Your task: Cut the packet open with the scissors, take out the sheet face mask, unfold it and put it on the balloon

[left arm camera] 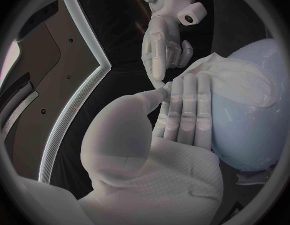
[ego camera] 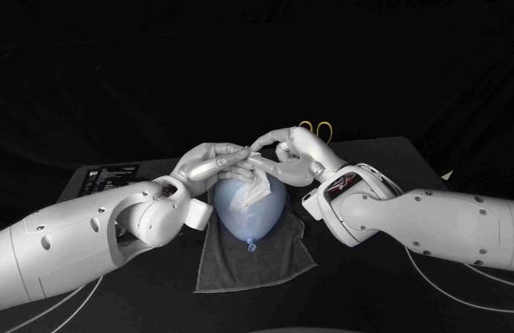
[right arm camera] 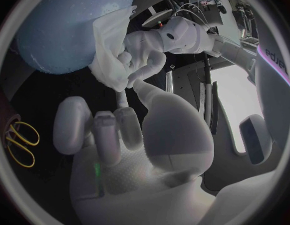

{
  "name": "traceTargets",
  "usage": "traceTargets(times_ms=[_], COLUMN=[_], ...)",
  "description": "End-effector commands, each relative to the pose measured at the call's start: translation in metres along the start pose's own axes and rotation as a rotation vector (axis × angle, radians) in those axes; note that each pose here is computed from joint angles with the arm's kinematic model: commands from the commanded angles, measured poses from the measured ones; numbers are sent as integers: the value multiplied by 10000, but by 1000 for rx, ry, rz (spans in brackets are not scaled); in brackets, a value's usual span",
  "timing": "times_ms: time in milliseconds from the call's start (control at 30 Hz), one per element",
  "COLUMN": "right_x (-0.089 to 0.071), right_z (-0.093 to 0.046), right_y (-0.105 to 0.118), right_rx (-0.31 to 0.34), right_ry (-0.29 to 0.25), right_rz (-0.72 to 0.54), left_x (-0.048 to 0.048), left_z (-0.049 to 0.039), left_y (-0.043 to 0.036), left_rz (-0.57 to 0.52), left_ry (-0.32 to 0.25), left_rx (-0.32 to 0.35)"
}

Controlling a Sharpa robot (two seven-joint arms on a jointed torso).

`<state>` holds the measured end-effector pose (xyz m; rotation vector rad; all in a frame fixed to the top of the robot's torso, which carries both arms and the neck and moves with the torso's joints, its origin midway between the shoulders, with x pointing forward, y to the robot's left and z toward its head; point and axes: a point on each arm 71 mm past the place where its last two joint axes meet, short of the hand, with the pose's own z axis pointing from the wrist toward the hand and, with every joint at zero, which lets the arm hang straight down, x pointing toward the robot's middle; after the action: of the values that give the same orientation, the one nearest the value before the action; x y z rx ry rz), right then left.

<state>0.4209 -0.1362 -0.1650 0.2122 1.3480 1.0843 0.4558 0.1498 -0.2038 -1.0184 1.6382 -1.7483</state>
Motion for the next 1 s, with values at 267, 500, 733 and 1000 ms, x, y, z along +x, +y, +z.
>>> traceTargets(times_ms=[267, 500, 733, 1000], right_x=[26, 23, 34, 52], right_z=[-3, -4, -5, -8], right_y=[-21, -40, -43, -35], right_rx=[1, 10, 11, 5], right_ry=[16, 8, 7, 7], right_rz=[-27, -33, -40, -49], left_x=[28, 35, 44, 60], left_z=[8, 11, 12, 14], left_y=[-15, -15, -15, -15], left_rz=[-11, -14, -16, -18], left_ry=[18, 24, 29, 37], left_rx=[13, 14, 14, 13])
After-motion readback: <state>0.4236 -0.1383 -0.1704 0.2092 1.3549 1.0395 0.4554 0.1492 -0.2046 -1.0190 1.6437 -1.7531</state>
